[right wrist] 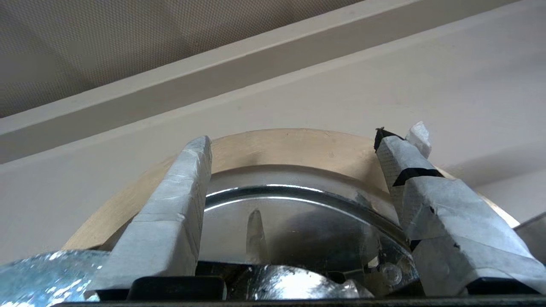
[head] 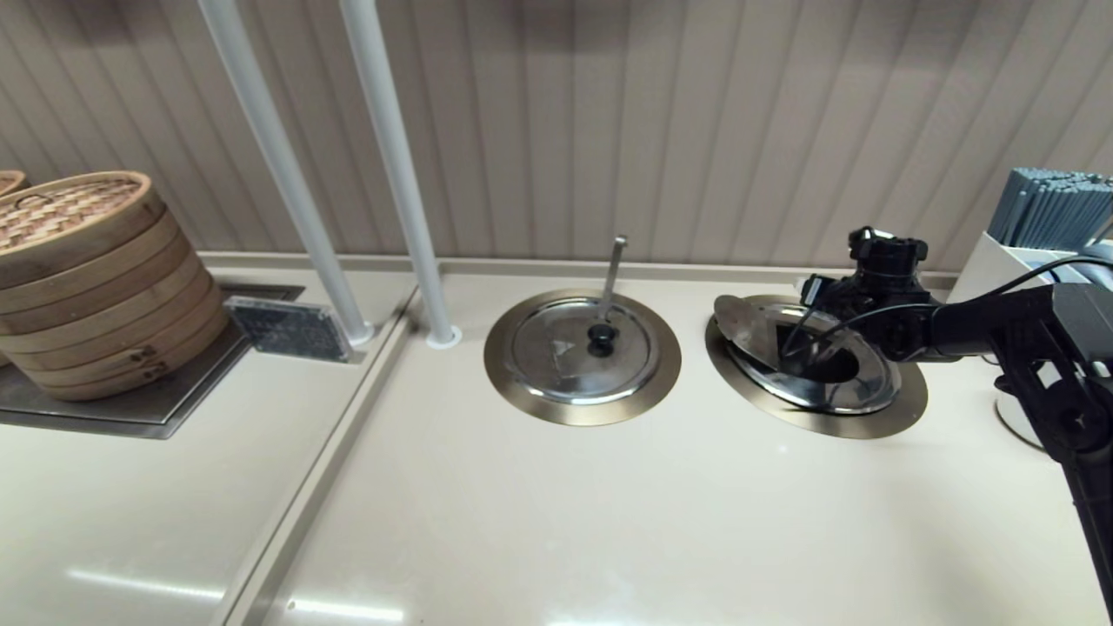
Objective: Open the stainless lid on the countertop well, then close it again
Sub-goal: Stir with a spoon
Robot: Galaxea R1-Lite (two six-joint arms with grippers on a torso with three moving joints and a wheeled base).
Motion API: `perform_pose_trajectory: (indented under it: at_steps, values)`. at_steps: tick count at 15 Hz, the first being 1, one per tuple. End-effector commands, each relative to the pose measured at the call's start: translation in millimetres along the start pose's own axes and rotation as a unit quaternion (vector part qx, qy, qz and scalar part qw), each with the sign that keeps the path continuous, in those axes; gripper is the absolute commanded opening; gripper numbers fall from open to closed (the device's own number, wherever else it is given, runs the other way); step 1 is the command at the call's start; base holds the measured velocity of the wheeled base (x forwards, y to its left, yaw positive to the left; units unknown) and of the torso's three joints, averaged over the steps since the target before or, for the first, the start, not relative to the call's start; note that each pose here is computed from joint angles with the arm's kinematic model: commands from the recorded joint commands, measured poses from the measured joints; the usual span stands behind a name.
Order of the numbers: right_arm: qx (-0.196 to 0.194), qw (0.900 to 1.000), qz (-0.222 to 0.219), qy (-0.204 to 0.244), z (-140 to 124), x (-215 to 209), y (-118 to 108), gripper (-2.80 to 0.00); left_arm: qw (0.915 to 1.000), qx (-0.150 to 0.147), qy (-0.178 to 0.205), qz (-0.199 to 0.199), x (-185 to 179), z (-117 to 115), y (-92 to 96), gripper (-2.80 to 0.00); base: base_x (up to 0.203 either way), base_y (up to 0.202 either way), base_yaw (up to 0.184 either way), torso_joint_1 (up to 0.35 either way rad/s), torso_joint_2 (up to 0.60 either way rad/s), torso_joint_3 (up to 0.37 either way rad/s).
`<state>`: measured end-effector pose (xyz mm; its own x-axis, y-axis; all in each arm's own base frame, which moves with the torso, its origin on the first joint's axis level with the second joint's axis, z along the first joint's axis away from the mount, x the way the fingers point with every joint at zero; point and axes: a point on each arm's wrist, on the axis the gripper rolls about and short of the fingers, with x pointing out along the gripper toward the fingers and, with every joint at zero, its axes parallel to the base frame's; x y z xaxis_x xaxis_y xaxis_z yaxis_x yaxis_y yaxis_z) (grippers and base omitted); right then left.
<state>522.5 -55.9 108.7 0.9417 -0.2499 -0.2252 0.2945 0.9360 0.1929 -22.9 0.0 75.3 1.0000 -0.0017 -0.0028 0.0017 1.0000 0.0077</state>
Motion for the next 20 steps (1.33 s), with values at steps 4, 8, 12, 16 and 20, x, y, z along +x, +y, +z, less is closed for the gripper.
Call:
perform_pose_trajectory:
  at_steps: [4,8,12,16,20]
  values:
    - [0.015,0.998,0.063,-0.001,41,-78,28,0.0,1.0,0.0,0.001,0.0,0,0,0.0,-2.8,0.0,0.0,0.0,0.0,0.0,0.0]
    - [0.018,0.996,0.091,-0.013,55,-123,26,0.0,1.0,0.0,0.0,0.0,0,0,0.0,-2.8,0.0,0.0,0.0,0.0,0.0,0.0]
    - [0.016,1.0,0.019,0.002,50,-152,-4,0.0,1.0,0.0,-0.001,0.0,0,0,0.0,-2.8,0.0,0.0,0.0,0.0,0.0,0.0]
    - [0.027,0.998,-0.052,0.036,32,-142,-57,0.0,1.0,0.0,0.0,0.0,0,0,0.0,-2.8,0.0,0.0,0.0,0.0,0.0,0.0]
    - [0.03,0.995,-0.047,0.082,2,-111,-74,0.0,1.0,0.0,-0.001,0.0,0,0,0.0,-2.8,0.0,0.0,0.0,0.0,0.0,0.0]
